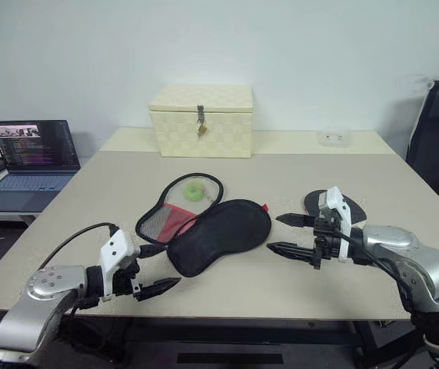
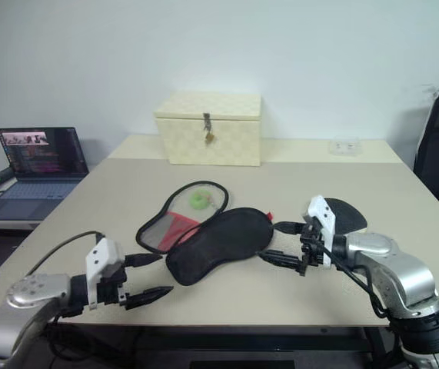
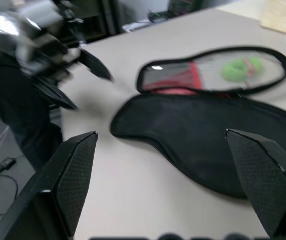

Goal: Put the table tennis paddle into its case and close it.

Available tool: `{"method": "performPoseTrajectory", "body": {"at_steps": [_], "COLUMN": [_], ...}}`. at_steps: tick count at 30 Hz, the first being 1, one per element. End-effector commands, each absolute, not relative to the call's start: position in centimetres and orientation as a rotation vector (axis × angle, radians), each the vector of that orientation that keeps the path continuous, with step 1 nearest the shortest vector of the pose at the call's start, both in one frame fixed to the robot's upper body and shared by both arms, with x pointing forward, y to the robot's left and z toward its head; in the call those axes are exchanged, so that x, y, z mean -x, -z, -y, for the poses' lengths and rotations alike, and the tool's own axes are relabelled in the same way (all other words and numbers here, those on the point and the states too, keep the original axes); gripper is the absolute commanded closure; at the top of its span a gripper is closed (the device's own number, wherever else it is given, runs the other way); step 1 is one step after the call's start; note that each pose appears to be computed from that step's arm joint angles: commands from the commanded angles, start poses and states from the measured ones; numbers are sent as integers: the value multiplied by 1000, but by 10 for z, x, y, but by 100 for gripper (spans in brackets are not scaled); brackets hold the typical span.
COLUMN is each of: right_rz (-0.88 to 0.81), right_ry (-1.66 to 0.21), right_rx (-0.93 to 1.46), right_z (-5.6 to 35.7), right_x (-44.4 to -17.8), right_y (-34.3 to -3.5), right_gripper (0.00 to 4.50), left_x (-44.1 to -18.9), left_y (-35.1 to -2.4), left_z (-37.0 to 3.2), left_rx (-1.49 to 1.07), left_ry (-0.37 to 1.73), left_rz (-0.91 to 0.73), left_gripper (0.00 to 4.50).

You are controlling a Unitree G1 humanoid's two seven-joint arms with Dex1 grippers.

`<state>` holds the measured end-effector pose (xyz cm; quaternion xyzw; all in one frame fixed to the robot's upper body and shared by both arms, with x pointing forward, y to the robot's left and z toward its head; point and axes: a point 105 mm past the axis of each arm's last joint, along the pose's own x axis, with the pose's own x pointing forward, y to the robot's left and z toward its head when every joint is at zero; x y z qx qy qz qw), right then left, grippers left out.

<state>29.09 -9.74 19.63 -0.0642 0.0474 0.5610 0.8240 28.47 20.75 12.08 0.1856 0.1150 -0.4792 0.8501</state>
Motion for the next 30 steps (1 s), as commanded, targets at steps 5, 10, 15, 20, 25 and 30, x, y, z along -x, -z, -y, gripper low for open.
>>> {"method": "performPoseTrajectory", "body": {"at_steps": [5, 10, 15, 20, 25, 30], "right_rz": [-57, -50, -48, -42, -40, -30], "right_ry": [-1148, -1120, -1102, -1089, -1074, -1049], "right_rx": [157, 154, 153, 144, 143, 143], "right_z": [105, 105, 108, 108, 112, 117], "right_x": [-280, -279, -279, -281, -284, -287], "right_y": [-205, -205, -203, -202, -202, -206], "right_gripper": [2, 2, 2, 2, 0, 0], "left_x": [-317, -314, -303, -292, -293, -298], "left_y": [-101, -82, -72, -67, -67, -66], "left_z": [-199, -205, -209, -206, -206, -208], "left_rx": [-569, -639, -660, -632, -603, -586], "left_ry": [1138, 1231, 1299, 1337, 1315, 1280], "left_rz": [-241, -322, -377, -408, -408, -411], "left_gripper": [0, 0, 0, 0, 128, 303]}}
